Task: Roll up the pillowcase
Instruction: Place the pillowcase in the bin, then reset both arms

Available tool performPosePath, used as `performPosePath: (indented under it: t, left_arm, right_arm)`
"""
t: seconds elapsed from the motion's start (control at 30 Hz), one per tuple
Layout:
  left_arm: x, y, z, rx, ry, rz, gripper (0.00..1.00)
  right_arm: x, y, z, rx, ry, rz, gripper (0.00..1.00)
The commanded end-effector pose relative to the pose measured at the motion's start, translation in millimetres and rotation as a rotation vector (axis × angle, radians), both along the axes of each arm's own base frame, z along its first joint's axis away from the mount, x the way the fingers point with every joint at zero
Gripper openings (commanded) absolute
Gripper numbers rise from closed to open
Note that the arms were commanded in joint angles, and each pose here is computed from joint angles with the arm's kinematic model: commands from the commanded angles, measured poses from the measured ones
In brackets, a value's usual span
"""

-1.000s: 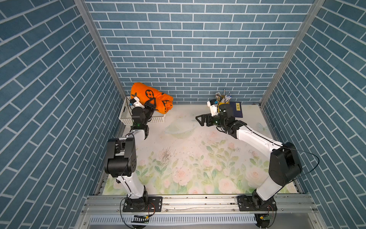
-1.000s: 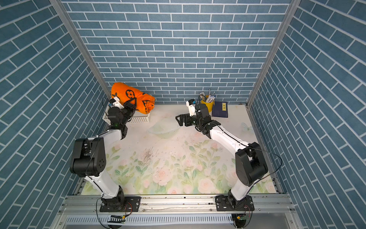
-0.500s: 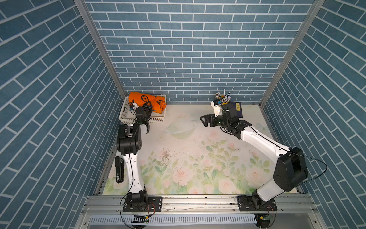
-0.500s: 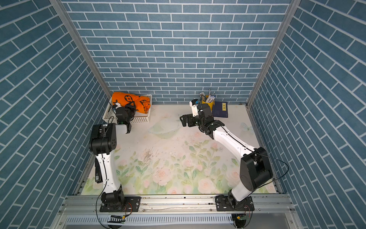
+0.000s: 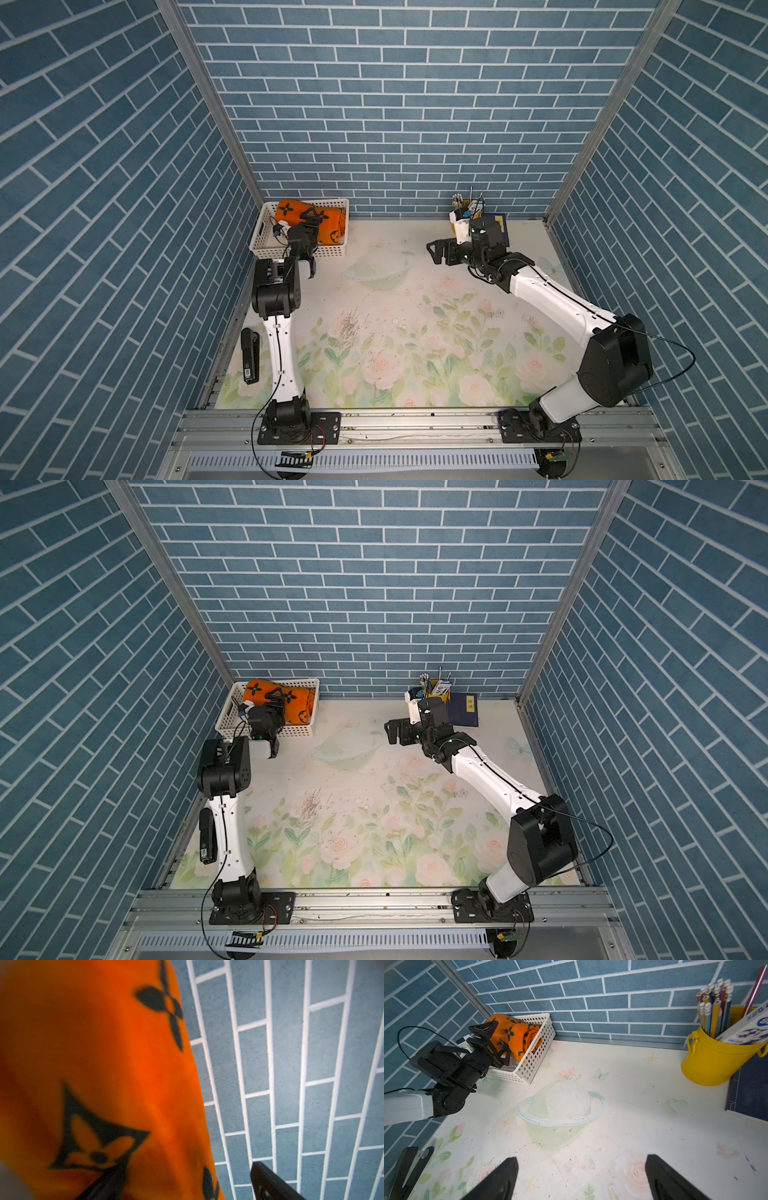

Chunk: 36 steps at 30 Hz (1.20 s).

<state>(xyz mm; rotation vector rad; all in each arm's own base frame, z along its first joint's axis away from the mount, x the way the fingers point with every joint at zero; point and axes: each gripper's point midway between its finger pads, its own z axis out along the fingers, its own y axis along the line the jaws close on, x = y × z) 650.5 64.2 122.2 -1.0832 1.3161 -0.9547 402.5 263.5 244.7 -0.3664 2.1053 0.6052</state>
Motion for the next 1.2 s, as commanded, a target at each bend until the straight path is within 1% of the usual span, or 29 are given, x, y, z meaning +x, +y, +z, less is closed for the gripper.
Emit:
performPosePath:
  t: [0.0, 0.2, 0.27, 0.37, 0.47, 0.57, 0.63, 0.7, 0.77, 0.83, 0.9, 0.97, 1.0, 1.07, 1.17]
  left_arm:
    - [-9.8, 5.6, 31.1, 0.005, -0.048, 0.028, 1.00]
    - [-25.8, 4.3, 61.2, -0.002, -0.078, 0.031, 1.00]
    - [-35.5, 2.2, 78.7, 0.000, -0.097, 0.029, 1.00]
    - [-51.3, -6.3, 107.8, 0.013, -0.129, -0.013, 1.00]
    - [-71.6, -18.3, 133.2, 0.095, -0.117, -0.065, 1.00]
    - [-97.7, -27.7, 143.1, 0.219, -0.024, -0.107, 1.00]
    - [-118.9, -31.5, 140.2, 0.288, 0.039, -0.129, 1.00]
    - [-143.4, -31.9, 132.6, 0.380, 0.132, -0.138, 1.00]
    - [-168.8, -26.8, 118.6, 0.469, 0.248, -0.123, 1.00]
    - [-196.9, -17.4, 101.0, 0.566, 0.373, -0.096, 1.00]
    - [-223.0, -3.9, 81.0, 0.643, 0.493, -0.051, 1.00]
    - [-245.9, 9.7, 61.5, 0.706, 0.590, -0.001, 1.00]
    - [-256.7, 16.5, 52.4, 0.736, 0.622, 0.030, 1.00]
    - [-271.2, 24.5, 39.5, 0.800, 0.646, 0.071, 1.00]
    - [-284.5, 34.9, 32.1, 0.892, 0.629, 0.155, 1.00]
  right_arm:
    - [4.1, -9.7, 7.4, -0.025, -0.034, -0.016, 1.00]
    - [7.7, -20.4, 16.6, -0.053, -0.084, -0.037, 1.00]
    - [10.4, -32.9, 18.2, -0.088, -0.111, -0.089, 1.00]
    - [11.4, -58.3, 21.6, -0.135, -0.164, -0.197, 1.00]
    - [8.7, -87.0, 25.2, -0.171, -0.215, -0.324, 1.00]
    - [0.7, -118.9, 19.4, -0.218, -0.270, -0.450, 1.00]
    - [-7.7, -136.5, 11.1, -0.258, -0.322, -0.500, 1.00]
    - [-18.7, -156.0, 4.7, -0.299, -0.392, -0.557, 1.00]
    - [-31.4, -175.8, -6.4, -0.335, -0.459, -0.617, 1.00]
    - [-44.3, -189.8, -19.6, -0.366, -0.526, -0.631, 1.00]
    - [-52.4, -203.9, -31.2, -0.376, -0.556, -0.660, 1.00]
    - [-54.5, -215.6, -45.6, -0.388, -0.546, -0.672, 1.00]
    - [-54.5, -221.8, -53.8, -0.408, -0.536, -0.676, 1.00]
    - [-53.8, -235.2, -69.1, -0.443, -0.516, -0.695, 1.00]
    - [-53.7, -253.9, -89.7, -0.445, -0.497, -0.719, 1.00]
